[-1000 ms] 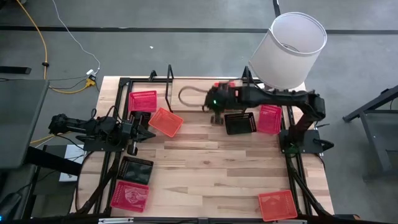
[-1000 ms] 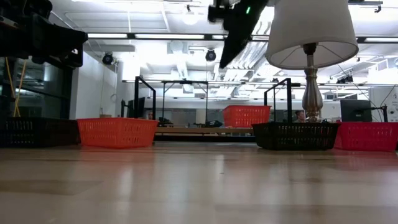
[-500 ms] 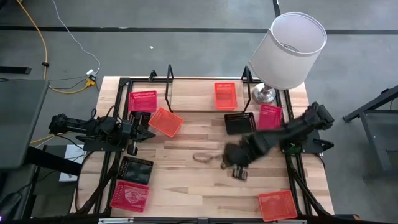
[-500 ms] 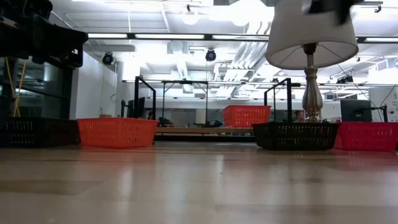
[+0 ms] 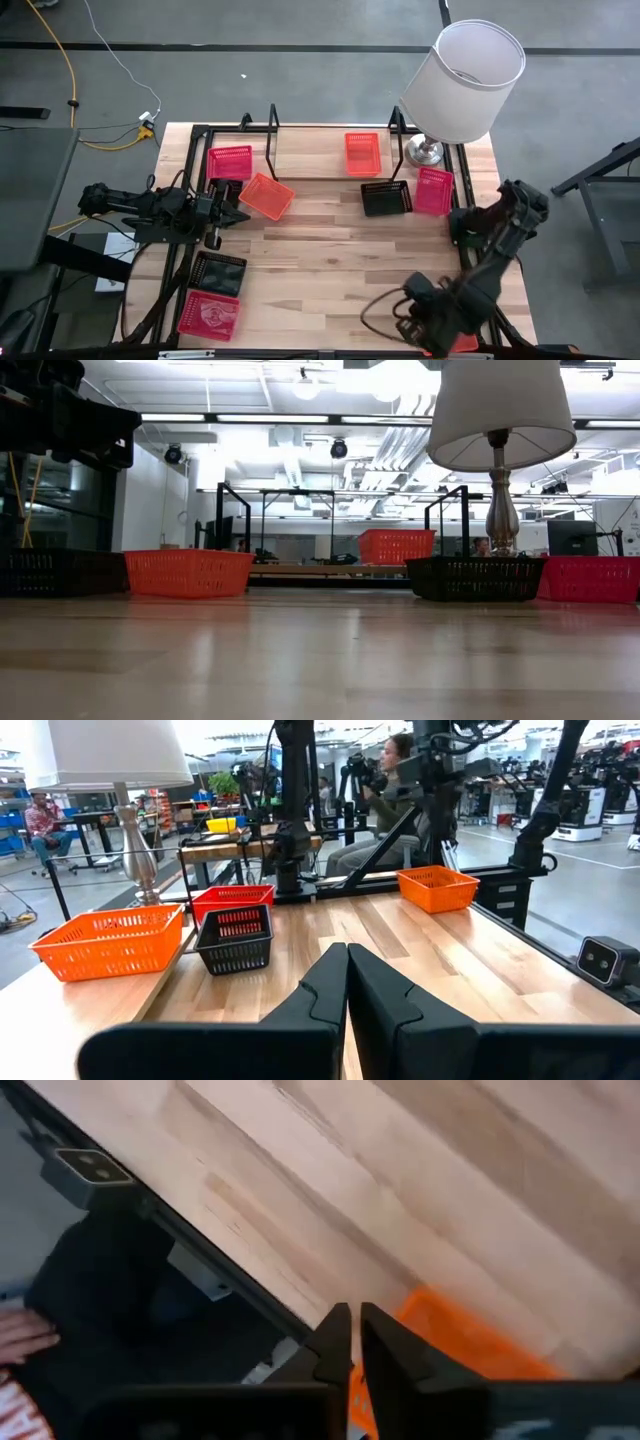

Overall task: Stack baskets on shelf by color
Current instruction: Stack the bottom orange basket on top of the orange basket on the shelf

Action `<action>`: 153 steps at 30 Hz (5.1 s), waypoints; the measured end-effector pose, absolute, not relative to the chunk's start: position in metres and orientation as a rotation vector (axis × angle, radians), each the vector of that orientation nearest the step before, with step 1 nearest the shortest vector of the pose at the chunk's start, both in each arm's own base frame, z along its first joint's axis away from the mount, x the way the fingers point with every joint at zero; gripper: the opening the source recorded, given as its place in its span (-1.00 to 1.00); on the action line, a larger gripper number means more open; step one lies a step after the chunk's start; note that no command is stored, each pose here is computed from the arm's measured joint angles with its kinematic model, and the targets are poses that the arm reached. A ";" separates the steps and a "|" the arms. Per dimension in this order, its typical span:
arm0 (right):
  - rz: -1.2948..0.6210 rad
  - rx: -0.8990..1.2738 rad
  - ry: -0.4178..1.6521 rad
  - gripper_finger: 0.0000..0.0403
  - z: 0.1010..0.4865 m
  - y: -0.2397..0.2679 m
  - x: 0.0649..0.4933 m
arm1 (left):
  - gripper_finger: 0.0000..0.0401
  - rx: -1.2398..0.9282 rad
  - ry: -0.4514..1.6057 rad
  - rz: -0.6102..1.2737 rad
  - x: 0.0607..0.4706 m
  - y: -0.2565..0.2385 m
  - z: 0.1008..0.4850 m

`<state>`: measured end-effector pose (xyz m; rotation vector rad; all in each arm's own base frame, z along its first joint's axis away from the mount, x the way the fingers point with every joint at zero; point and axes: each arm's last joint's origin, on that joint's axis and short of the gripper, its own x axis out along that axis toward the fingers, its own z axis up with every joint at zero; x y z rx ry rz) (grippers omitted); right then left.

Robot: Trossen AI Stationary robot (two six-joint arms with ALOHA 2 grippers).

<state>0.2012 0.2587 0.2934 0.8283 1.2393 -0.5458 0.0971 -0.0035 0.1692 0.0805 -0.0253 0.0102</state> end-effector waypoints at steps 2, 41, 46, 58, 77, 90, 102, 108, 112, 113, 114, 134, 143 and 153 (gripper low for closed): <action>-0.585 0.857 1.237 -0.79 0.287 0.268 0.194 | -0.98 0.080 -0.025 0.010 0.097 -0.004 0.169; -0.985 0.866 1.383 -0.20 0.186 0.312 0.207 | -0.98 0.080 -0.025 0.010 0.097 -0.004 0.169; -0.990 0.871 1.398 -0.53 0.187 0.312 0.208 | -0.98 0.080 -0.025 0.010 0.097 -0.004 0.169; -0.920 0.812 1.458 -0.96 0.187 0.309 0.212 | -0.98 0.080 -0.025 0.010 0.097 -0.004 0.169; 0.184 -0.309 1.117 -1.00 0.292 0.252 0.333 | -0.98 0.081 -0.025 0.009 0.097 -0.004 0.169; -0.178 -0.793 1.422 -1.00 0.316 0.084 0.370 | -0.98 0.080 -0.025 0.009 0.097 -0.004 0.169; -0.390 -0.638 1.667 -1.00 0.287 -0.034 0.355 | -0.98 0.081 -0.025 0.010 0.097 -0.004 0.169; -0.401 -0.643 1.436 -1.00 0.288 -0.038 0.339 | -0.98 0.080 -0.025 0.010 0.097 -0.004 0.169; -0.411 -0.652 1.326 -1.00 0.284 -0.039 0.328 | -0.98 0.080 -0.025 0.010 0.097 -0.004 0.169; -0.417 -0.651 1.329 -1.00 0.281 -0.041 0.324 | -0.98 0.080 -0.025 0.010 0.097 -0.004 0.169; -0.419 -0.649 1.335 -1.00 0.279 -0.042 0.320 | -0.98 0.080 -0.025 0.010 0.097 -0.004 0.169; -0.390 -0.583 1.287 -1.00 0.251 -0.056 0.318 | -0.98 0.080 -0.025 0.009 0.097 -0.004 0.169; -0.402 -0.545 1.299 -1.00 0.250 -0.056 0.317 | -0.98 0.080 -0.025 0.010 0.097 -0.004 0.169; -0.438 -0.468 1.282 -1.00 0.250 -0.059 0.316 | -0.98 0.080 -0.025 0.010 0.097 -0.004 0.169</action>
